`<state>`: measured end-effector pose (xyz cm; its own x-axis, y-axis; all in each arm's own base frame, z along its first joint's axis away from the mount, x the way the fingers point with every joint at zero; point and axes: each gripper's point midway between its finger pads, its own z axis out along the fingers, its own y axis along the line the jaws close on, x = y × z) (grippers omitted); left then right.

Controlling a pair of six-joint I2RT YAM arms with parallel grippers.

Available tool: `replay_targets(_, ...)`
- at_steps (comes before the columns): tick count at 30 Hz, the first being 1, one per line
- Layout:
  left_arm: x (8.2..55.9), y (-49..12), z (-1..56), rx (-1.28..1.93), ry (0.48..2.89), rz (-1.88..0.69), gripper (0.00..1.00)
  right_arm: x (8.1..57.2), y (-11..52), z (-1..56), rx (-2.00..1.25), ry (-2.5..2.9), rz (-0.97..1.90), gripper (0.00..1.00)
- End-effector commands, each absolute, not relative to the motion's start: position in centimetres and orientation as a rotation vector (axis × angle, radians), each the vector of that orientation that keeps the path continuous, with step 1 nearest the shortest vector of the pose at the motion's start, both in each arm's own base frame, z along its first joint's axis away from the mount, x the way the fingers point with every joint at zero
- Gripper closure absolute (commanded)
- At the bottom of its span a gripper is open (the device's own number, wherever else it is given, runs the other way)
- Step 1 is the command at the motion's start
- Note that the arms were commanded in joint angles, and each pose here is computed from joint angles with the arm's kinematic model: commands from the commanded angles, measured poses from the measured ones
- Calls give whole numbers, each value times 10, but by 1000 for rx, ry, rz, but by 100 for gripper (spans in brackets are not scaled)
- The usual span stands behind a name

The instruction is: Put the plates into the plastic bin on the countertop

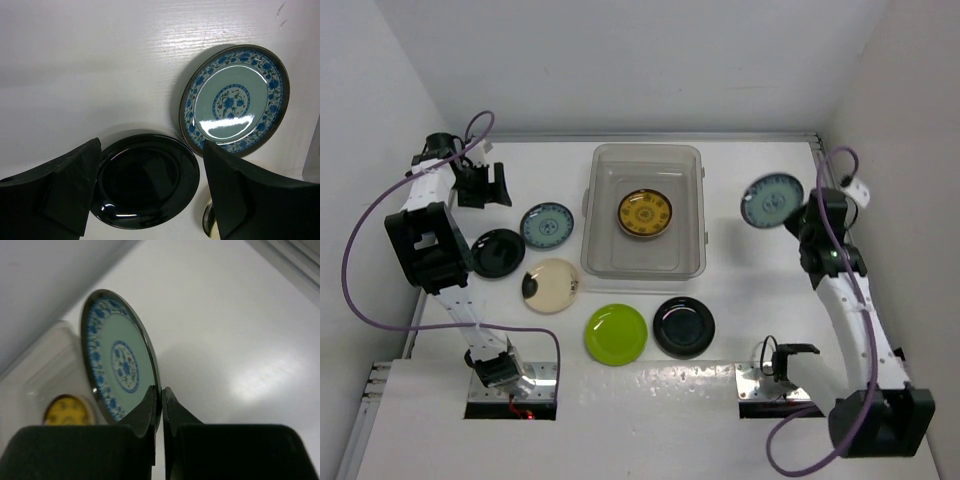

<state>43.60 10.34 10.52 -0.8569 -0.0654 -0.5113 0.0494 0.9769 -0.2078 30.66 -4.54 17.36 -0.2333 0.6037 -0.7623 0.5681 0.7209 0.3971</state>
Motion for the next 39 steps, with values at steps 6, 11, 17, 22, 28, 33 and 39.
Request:
replay_targets(6,449,83,93,46,2584,-373,16,414,145,226,294,2009,473,100)
replay_targets(11,469,63,83,115,2588,-395,16,446,211,158,165,2273,533,100)
replay_targets(17,478,56,63,146,2615,-417,16,462,224,97,189,2414,543,100)
replay_targets(22,468,46,29,161,2693,-446,16,459,232,82,156,2470,577,78)
replay_targets(28,465,45,4,195,2748,-404,16,447,234,82,2,2538,506,28)
replay_targets(33,442,20,-7,298,2785,-594,42,441,226,107,5,2479,499,26)
replay_targets(39,422,16,-15,331,2855,-660,87,438,204,130,81,2402,492,25)
